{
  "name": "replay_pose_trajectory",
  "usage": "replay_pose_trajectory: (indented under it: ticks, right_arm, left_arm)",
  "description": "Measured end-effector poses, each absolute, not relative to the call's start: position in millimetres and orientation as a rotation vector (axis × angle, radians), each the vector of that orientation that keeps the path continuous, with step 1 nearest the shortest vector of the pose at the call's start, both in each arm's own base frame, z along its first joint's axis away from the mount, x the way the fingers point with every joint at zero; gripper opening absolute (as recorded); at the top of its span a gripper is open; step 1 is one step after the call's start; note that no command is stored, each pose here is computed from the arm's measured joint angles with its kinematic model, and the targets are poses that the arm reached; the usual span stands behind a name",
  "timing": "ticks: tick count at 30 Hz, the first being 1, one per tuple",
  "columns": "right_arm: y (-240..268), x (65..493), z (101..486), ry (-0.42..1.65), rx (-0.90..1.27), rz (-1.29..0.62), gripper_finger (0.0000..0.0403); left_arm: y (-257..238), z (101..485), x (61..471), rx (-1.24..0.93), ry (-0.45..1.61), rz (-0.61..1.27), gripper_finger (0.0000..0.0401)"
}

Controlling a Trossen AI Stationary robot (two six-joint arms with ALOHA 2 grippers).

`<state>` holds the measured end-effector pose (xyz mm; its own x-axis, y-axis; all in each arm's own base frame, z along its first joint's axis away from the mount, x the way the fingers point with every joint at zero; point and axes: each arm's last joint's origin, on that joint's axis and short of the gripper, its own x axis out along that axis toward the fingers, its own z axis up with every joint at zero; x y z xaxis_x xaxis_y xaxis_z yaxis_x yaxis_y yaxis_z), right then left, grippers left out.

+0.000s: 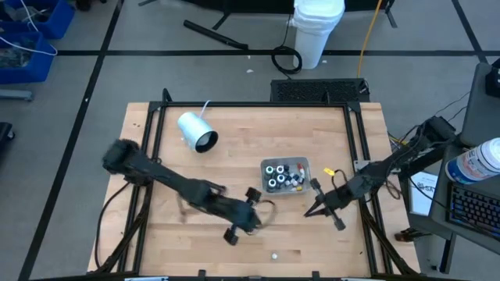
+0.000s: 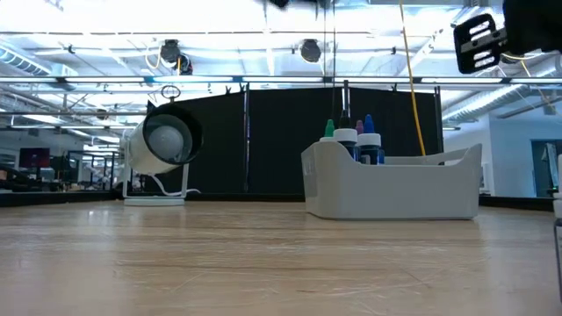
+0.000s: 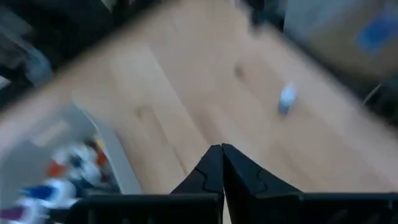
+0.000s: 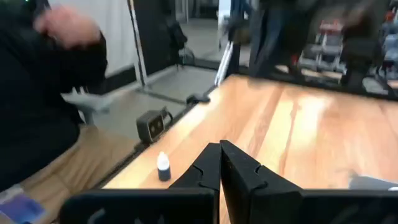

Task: Pick & Place food coloring
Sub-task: Put the small blue food coloring bottle into the gray bin

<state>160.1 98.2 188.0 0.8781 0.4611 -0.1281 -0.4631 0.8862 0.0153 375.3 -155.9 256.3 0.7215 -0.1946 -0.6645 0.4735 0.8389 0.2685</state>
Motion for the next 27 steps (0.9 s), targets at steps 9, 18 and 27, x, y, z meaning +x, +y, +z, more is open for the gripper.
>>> replay_pose_trajectory:
  ticks: [9,18,27]
  right_arm:
    - [149,211,204,0.352,-0.191,0.490,0.0000]
    - [207,267,214,0.487,-0.285,0.546,0.0034]
    - [224,292,191,0.565,-0.287,0.582,0.0148]
  left_arm:
    - [-122,239,315,0.158,0.376,-0.293,0.0004]
    - [-118,220,303,0.177,0.282,-0.272,0.0026]
    - [-120,213,299,0.164,0.335,-0.269,0.0004]
